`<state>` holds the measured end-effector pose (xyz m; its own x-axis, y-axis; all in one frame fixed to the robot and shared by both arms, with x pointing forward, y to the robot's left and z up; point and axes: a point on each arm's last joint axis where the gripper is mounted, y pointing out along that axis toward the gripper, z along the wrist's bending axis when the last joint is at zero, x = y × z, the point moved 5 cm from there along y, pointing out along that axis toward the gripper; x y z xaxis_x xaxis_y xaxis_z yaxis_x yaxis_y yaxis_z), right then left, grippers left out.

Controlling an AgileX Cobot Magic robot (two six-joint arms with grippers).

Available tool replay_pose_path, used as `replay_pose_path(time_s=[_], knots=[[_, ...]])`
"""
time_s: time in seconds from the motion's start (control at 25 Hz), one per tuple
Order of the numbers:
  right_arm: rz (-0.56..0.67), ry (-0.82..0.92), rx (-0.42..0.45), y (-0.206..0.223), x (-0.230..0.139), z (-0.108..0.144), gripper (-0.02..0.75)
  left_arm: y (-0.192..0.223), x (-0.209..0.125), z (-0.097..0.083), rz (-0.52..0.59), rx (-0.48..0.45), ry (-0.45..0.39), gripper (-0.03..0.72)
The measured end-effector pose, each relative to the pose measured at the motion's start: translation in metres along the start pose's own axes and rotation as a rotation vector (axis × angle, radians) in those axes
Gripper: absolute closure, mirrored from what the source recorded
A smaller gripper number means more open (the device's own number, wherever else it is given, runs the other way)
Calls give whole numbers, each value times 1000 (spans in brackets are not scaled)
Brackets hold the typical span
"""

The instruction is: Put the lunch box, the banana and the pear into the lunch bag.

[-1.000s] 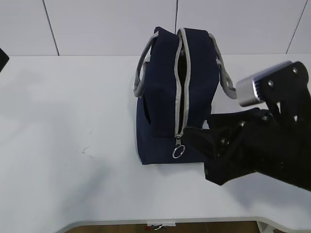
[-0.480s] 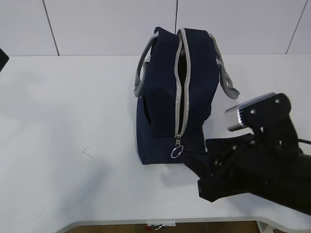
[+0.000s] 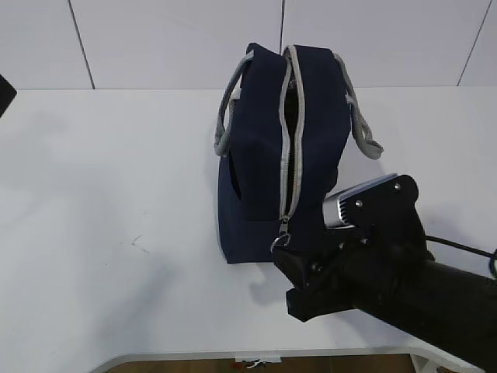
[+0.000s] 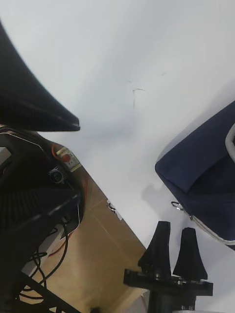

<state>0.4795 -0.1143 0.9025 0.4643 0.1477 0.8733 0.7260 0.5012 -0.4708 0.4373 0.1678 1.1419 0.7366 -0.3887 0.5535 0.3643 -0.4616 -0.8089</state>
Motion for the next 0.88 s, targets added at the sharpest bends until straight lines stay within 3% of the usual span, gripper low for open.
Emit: replay_pose_path(time_s=[0.72,0.88], knots=[[-103,-25,-11,35,-19,-5,291,0,0,0,0,-2,-1,398],[-87,-68,38,38,-25,2,291,0,0,0,0,-2,-1,399]])
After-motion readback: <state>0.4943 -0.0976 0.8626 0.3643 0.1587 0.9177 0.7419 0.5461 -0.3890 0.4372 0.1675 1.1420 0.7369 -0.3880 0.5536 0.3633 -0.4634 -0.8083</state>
